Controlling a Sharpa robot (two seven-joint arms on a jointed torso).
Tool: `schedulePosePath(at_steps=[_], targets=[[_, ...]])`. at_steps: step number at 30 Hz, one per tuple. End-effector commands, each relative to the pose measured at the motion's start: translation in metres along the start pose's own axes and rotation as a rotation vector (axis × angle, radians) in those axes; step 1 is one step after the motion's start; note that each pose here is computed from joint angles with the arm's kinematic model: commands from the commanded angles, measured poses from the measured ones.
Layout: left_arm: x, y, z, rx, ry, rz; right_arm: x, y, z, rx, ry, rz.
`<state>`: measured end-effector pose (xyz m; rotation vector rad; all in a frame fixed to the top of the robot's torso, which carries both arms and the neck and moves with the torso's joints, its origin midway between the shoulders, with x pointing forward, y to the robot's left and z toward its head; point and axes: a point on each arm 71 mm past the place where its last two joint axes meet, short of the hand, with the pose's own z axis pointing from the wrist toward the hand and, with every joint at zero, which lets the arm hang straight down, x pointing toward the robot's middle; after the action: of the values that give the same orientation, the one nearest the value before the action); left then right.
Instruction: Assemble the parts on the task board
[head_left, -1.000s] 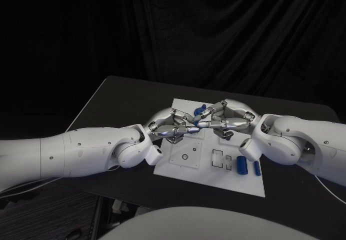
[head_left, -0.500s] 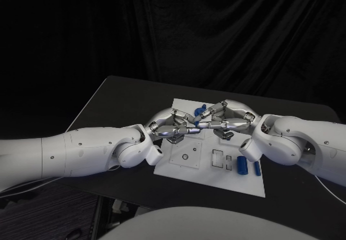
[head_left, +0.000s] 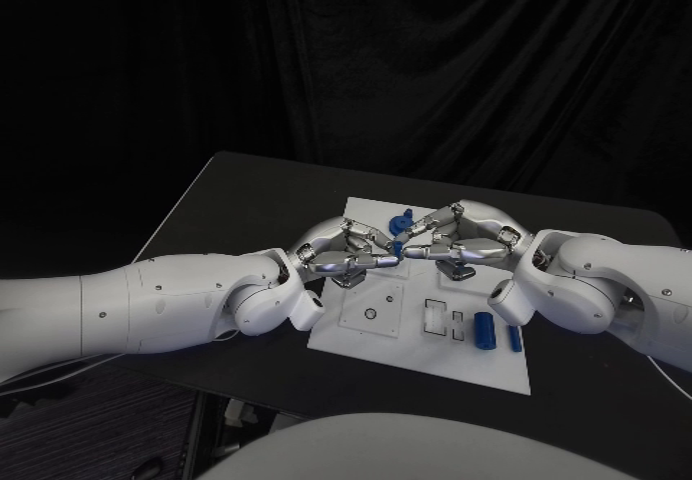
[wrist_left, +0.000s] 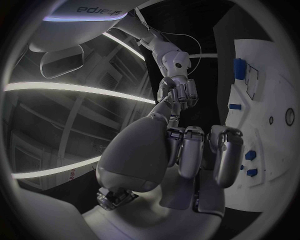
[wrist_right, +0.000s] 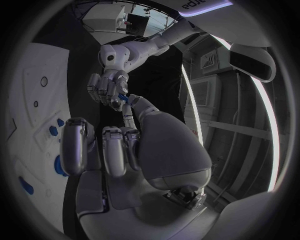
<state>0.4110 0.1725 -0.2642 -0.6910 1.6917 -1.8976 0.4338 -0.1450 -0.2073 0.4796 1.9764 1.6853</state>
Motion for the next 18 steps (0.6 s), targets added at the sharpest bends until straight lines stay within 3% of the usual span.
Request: schedulePosePath(at_steps=[1, 12, 18], targets=[[0.0001, 0.0015, 0.0003, -0.040, 0.003, -0.012, -0.001, 0.005, -0.002, -0.025, -0.004, -0.090], [-0.0008, 0.0057, -0.0016, -0.104, 0.003, -0.013, -0.007, 0.005, -0.010, -0.010, -0.017, -0.136], [-0.0029, 0.0088, -0.0051, -0.157, 0.000, -0.014, -0.013, 0.011, -0.016, -0.017, -0.042, -0.242]])
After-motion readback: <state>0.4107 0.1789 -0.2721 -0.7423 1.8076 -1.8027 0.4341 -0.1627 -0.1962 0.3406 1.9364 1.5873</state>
